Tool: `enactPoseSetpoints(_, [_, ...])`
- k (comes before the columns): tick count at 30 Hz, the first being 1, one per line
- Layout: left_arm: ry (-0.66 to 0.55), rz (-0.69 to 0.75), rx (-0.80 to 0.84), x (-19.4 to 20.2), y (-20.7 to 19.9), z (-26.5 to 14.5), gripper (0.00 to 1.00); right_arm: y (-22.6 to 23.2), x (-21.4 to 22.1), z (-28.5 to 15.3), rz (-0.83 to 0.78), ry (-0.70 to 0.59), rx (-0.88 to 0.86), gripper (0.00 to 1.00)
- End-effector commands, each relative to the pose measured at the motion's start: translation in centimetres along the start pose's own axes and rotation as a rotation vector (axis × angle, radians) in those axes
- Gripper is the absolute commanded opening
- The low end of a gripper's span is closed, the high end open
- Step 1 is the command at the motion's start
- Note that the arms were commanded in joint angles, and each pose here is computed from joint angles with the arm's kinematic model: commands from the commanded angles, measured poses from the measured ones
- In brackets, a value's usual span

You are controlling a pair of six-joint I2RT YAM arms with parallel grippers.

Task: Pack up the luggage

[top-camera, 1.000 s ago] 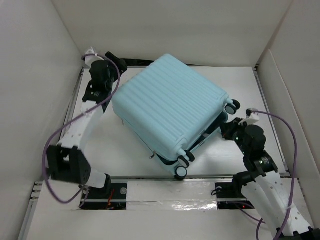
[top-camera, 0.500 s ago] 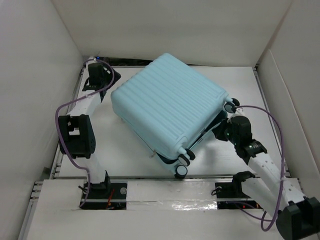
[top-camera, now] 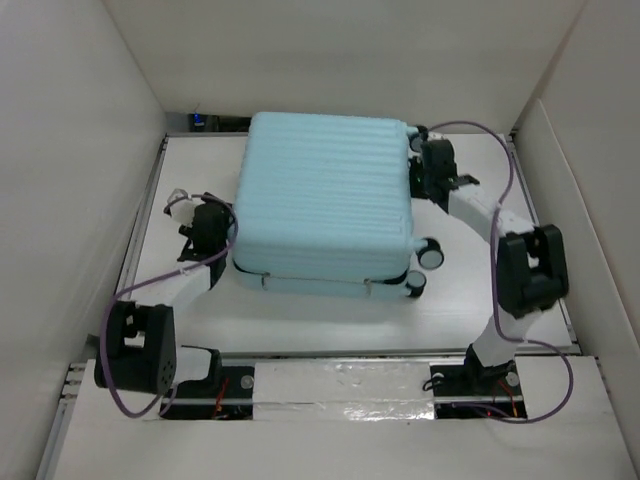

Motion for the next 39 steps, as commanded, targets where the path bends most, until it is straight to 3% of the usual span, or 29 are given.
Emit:
enactPoseSetpoints(1, [0.191, 0.113, 0.318, 7.4, -5.1, -6.7, 0.64, 16.6, -3.1, -0.4, -0.147, -0.002, -0.595, 0.08])
enactPoseSetpoints(3, [0.190, 0.128, 0.390, 8.8, -5.9, -9.9, 0.64, 20.1, -5.5, 1.1, -0.186, -0.019, -0.626, 0.11])
enactPoseSetpoints(5, [0.168, 0.089, 0.399, 9.2, -5.0, -11.6, 0.64, 20.7, -5.7, 1.9, -0.223, 0.039, -0.570, 0.17])
enactPoseSetpoints(7, [0.165, 0.088, 0.378, 9.7, -3.9, -12.8, 0.64, 20.5, -8.4, 1.8, -0.210, 0.002, -0.517, 0.46])
enactPoseSetpoints(8, [0.144, 0.075, 0.380, 9.3, -3.9, -13.0, 0.64, 20.3, -9.1, 1.5, -0.204, -0.012, -0.514, 0.46])
enactPoseSetpoints(9, [0.154, 0.087, 0.357, 9.4, -3.2, -13.1, 0.64, 19.8, -9.9, 1.0, -0.193, -0.035, -0.506, 0.59])
enactPoseSetpoints(13, [0.123, 0.072, 0.342, 8.8, -1.6, -13.8, 0.64, 16.3, -12.5, -2.2, -0.117, -0.164, -0.482, 0.76])
enactPoseSetpoints(14, [0.104, 0.050, 0.368, 8.2, -1.6, -14.4, 0.64, 15.2, -11.5, -3.8, -0.108, -0.163, -0.463, 0.78])
enactPoseSetpoints(15, [0.103, 0.053, 0.363, 8.2, -1.2, -14.6, 0.62, 14.1, -11.9, -4.6, -0.093, -0.204, -0.436, 0.86])
enactPoseSetpoints(18, [0.034, 0.041, 0.378, 6.8, -0.8, -15.2, 0.57, 11.1, -12.5, -8.3, -0.042, -0.301, -0.422, 0.93])
enactPoseSetpoints(23, [-0.021, 0.088, 0.314, 4.6, -0.9, -15.4, 0.55, 6.7, -11.0, -13.1, -0.004, -0.408, -0.345, 0.88])
enactPoseSetpoints(26, [0.036, 0.113, 0.287, 5.3, -0.3, -14.5, 0.46, 3.3, -7.7, -15.6, 0.024, -0.460, -0.314, 0.46])
enactPoseSetpoints(27, [0.045, 0.109, 0.299, 5.3, -0.3, -14.2, 0.42, 3.2, -6.6, -16.3, 0.012, -0.468, -0.366, 0.23])
enactPoseSetpoints(30, [0.095, 0.120, 0.349, 6.0, -0.2, -12.8, 0.44, 1.8, -0.7, -17.4, -0.015, -0.407, -0.509, 0.00])
enactPoseSetpoints(35, [0.132, 0.142, 0.387, 5.1, -1.2, -10.5, 0.49, 1.1, 7.7, -16.6, -0.109, -0.221, -0.650, 0.00])
enactPoseSetpoints(37, [0.142, 0.136, 0.428, 4.7, -2.1, -10.0, 0.49, -0.1, 8.4, -15.6, -0.053, -0.221, -0.542, 0.04])
enactPoseSetpoints(39, [0.149, 0.129, 0.439, 5.1, -2.7, -9.2, 0.49, -1.8, 8.9, -14.3, 0.018, -0.226, -0.446, 0.15])
Point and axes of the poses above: each gripper's point midway between its finger pads, its own z axis out along the fingers, its own y axis along the line the jaws close on, x = y × z, the point moved 7 cm from there along -z, back along the fingers, and after that the axes turned 12 degrees about z, right-handed, at the moved point
